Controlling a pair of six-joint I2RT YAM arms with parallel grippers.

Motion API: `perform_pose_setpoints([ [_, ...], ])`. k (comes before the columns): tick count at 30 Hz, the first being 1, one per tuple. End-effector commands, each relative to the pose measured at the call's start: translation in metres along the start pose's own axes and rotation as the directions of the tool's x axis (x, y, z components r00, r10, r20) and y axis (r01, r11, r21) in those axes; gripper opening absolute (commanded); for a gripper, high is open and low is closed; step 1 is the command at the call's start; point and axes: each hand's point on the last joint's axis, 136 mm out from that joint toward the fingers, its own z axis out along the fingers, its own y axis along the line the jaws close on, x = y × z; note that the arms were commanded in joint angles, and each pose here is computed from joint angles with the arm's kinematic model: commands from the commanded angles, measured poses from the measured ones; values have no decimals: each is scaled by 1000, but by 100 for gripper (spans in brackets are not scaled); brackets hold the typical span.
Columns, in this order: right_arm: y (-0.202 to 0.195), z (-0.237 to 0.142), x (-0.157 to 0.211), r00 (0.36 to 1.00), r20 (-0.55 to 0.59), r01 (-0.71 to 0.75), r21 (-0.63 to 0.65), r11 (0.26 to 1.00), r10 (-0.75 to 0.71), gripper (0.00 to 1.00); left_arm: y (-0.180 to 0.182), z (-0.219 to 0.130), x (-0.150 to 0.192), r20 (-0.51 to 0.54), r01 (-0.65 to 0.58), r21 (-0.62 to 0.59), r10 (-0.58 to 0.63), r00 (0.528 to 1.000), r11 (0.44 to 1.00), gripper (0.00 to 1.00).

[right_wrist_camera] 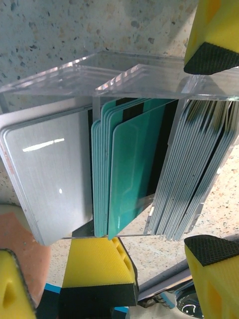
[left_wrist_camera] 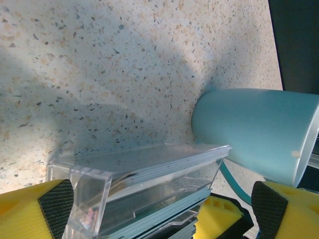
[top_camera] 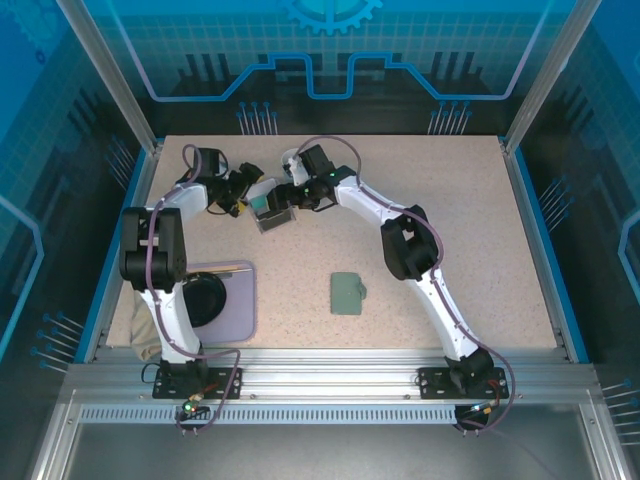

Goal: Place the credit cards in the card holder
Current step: Move the storage box to the center of the table.

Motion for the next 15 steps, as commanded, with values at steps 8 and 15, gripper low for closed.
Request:
perform_pose_setpoints([
  [8, 44, -10, 28, 997, -37, 60, -90, 994, -64, 84, -5, 0, 58, -144, -38, 107, 54, 988, 994, 94],
  [15, 49, -35, 37, 998, -1, 55, -79, 995, -56, 84, -19, 5, 96, -213, -102, 162, 136, 968, 981, 93],
])
